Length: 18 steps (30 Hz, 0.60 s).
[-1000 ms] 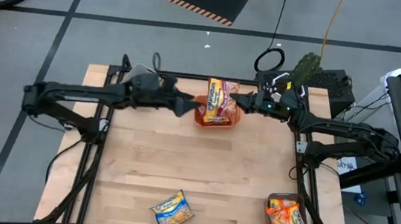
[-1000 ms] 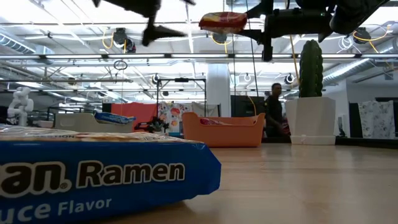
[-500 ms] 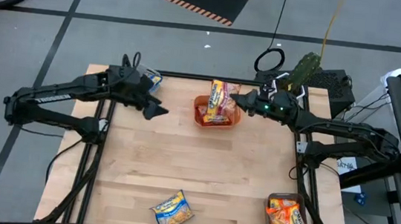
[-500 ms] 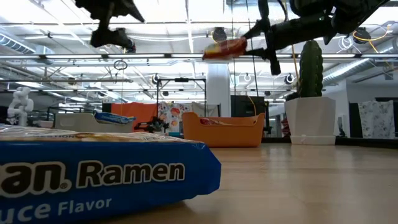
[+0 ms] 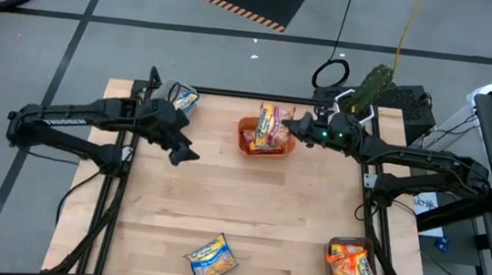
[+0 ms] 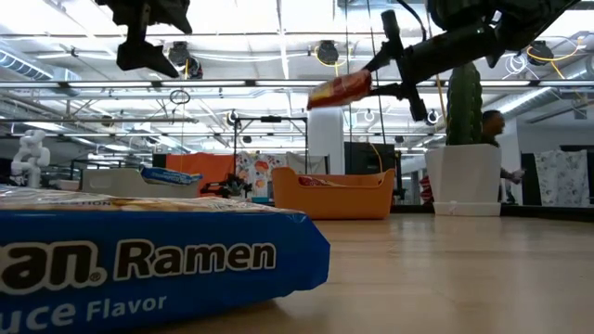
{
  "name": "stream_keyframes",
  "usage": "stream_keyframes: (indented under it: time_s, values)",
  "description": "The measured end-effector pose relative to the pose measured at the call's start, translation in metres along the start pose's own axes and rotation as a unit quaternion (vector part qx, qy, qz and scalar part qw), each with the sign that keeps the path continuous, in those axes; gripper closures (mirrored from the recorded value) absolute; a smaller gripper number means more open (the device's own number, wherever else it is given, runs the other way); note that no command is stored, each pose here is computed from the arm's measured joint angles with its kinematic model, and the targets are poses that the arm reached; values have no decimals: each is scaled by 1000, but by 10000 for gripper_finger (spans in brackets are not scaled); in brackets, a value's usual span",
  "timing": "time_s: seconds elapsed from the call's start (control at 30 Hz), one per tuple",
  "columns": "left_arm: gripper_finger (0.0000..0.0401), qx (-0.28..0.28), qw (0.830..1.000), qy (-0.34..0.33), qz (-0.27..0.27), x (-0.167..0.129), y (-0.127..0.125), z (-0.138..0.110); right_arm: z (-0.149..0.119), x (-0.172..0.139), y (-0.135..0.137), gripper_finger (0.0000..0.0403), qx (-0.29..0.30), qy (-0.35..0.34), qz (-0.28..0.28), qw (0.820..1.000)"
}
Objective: Sort Maruchan noodles
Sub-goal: Put the red noodle pack into the orange bin
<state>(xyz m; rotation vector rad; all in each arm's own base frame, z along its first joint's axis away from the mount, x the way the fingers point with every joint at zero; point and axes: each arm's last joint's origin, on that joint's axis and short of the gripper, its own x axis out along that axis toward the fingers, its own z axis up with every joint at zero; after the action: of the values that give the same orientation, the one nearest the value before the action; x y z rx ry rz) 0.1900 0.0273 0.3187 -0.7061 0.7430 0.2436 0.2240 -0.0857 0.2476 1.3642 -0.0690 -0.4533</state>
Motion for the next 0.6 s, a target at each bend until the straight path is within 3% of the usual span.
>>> stream_keyframes:
  time_s: [0.33, 0.6]
  values:
    - [39, -29, 999, -14, -14, 6, -11, 0, -1, 0, -4, 284, -3, 7, -21, 1000]
    - [39, -39, 998, -45, -21, 22, -28, 1, 1, 5, -15, 284, -67, 24, -60, 996]
